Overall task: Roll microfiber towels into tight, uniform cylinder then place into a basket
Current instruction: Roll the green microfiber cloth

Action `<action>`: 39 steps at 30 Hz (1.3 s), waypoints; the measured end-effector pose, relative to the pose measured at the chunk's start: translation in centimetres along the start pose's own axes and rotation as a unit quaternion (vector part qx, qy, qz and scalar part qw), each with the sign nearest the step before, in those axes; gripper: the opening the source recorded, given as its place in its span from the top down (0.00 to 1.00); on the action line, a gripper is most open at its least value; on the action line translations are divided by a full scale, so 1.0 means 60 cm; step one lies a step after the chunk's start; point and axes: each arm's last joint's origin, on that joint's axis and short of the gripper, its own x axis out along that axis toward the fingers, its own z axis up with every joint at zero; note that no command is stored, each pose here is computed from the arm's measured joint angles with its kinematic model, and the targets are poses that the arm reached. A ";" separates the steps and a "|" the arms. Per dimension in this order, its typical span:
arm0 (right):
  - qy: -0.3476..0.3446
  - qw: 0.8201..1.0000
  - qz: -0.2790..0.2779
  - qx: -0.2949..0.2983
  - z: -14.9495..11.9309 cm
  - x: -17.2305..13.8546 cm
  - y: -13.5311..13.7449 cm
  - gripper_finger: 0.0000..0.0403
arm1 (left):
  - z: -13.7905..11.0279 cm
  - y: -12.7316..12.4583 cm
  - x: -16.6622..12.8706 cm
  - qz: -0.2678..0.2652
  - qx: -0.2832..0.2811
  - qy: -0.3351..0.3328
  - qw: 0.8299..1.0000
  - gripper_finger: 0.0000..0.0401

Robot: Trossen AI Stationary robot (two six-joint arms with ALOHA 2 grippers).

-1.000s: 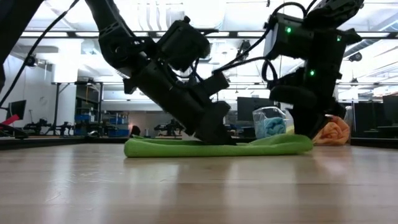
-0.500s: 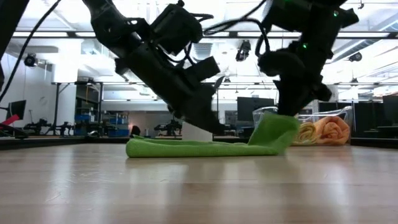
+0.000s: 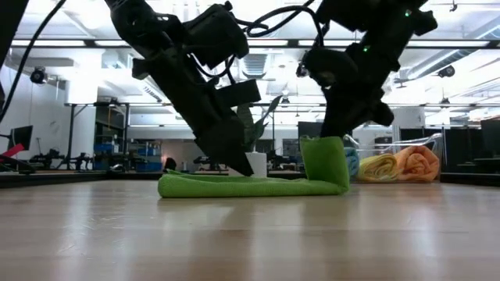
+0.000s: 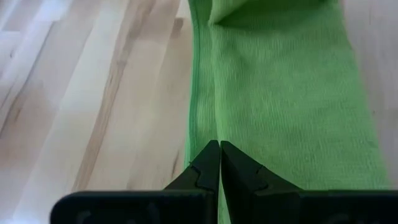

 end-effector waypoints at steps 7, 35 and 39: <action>-0.022 0.999 0.025 0.008 0.002 0.034 0.014 0.98 | -0.001 0.000 0.000 0.000 0.001 0.003 1.000 1.00; -0.054 0.998 0.029 -0.026 0.000 0.084 0.026 0.68 | -0.001 0.002 0.000 0.015 0.001 0.002 1.000 1.00; -0.060 0.996 0.027 -0.065 0.002 0.080 0.026 0.59 | 0.001 0.006 -0.003 0.049 -0.001 -0.004 0.999 1.00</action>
